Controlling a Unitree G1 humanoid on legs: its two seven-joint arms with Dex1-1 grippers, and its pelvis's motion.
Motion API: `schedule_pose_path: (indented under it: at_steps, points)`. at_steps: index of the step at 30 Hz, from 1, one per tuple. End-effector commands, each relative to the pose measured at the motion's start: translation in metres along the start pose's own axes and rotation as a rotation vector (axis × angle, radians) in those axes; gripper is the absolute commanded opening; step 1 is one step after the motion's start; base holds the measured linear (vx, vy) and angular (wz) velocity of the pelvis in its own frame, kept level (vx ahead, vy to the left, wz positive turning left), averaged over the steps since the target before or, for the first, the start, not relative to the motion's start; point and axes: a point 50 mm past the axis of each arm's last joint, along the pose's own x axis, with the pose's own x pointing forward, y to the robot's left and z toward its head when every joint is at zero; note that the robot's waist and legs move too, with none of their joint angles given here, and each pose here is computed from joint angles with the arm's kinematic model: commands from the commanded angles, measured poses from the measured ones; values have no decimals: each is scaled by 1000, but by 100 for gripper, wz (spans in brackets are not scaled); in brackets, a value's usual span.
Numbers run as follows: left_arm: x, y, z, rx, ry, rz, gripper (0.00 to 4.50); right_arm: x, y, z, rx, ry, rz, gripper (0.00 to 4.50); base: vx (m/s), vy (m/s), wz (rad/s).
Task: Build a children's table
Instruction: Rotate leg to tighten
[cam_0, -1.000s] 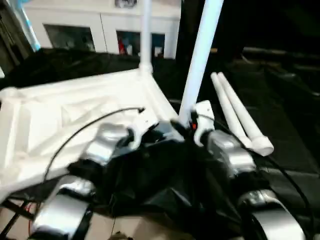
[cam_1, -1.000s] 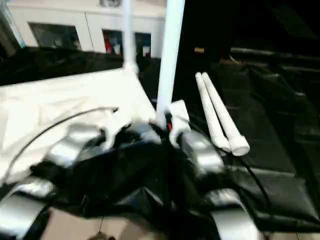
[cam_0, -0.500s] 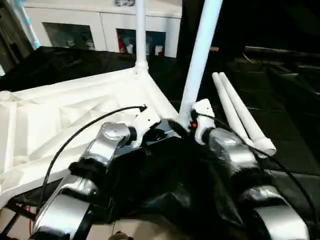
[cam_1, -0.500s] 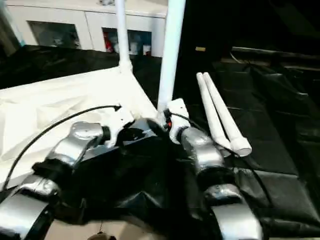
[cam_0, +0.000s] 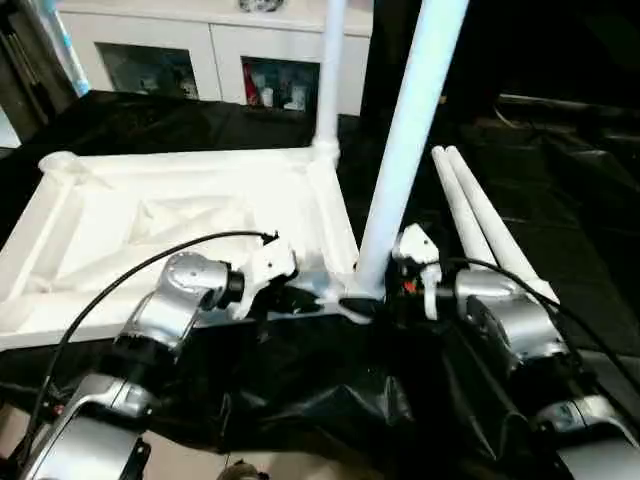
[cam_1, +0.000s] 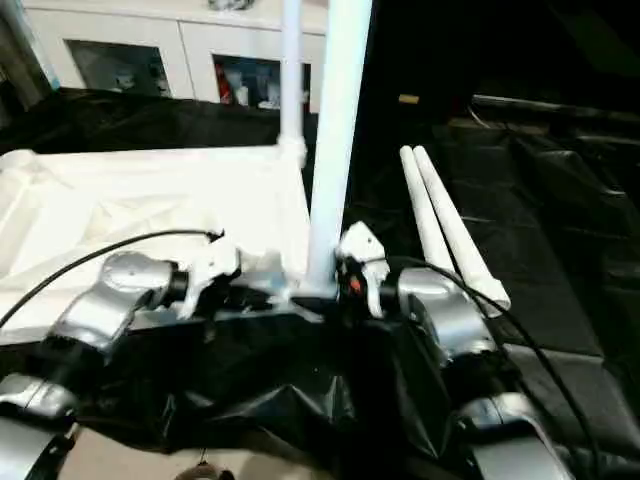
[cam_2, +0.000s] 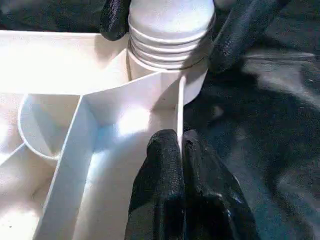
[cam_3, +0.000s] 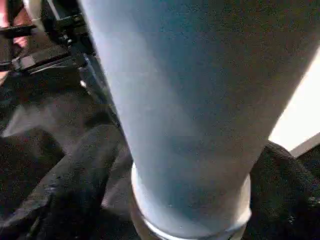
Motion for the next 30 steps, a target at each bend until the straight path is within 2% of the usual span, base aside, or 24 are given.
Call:
schedule_pose_path:
  at_steps: [1,7,11,17,18,21,25,27,30]
  points:
    - [7,-4,10,36,-44,-41,0,10,10,4,-15,1,88,354,0,0,0]
    - [6,-6,9,29,-46,-46,0,11,15,2,5,5,118,293,0,0,0]
    - [10,-2,12,9,-63,11,0,16,15,-1,24,5,82,277,0,0,0]
    - [25,15,22,-46,-76,194,0,37,-2,-8,100,5,-252,273,0,0,0]
    - [32,22,30,-74,-95,265,0,45,-8,-7,176,-31,-374,273,0,0,0]
    - [42,30,42,-113,-119,343,0,56,-13,-5,266,-69,-507,272,0,0,0]
    - [55,38,59,-136,-147,422,0,67,-16,1,277,-90,-620,272,0,0,0]
    - [59,38,63,-118,-152,420,0,70,-16,5,288,-120,-631,328,0,0,0]
    - [62,36,62,-63,-117,395,0,69,-18,11,275,-154,-635,351,0,0,0]
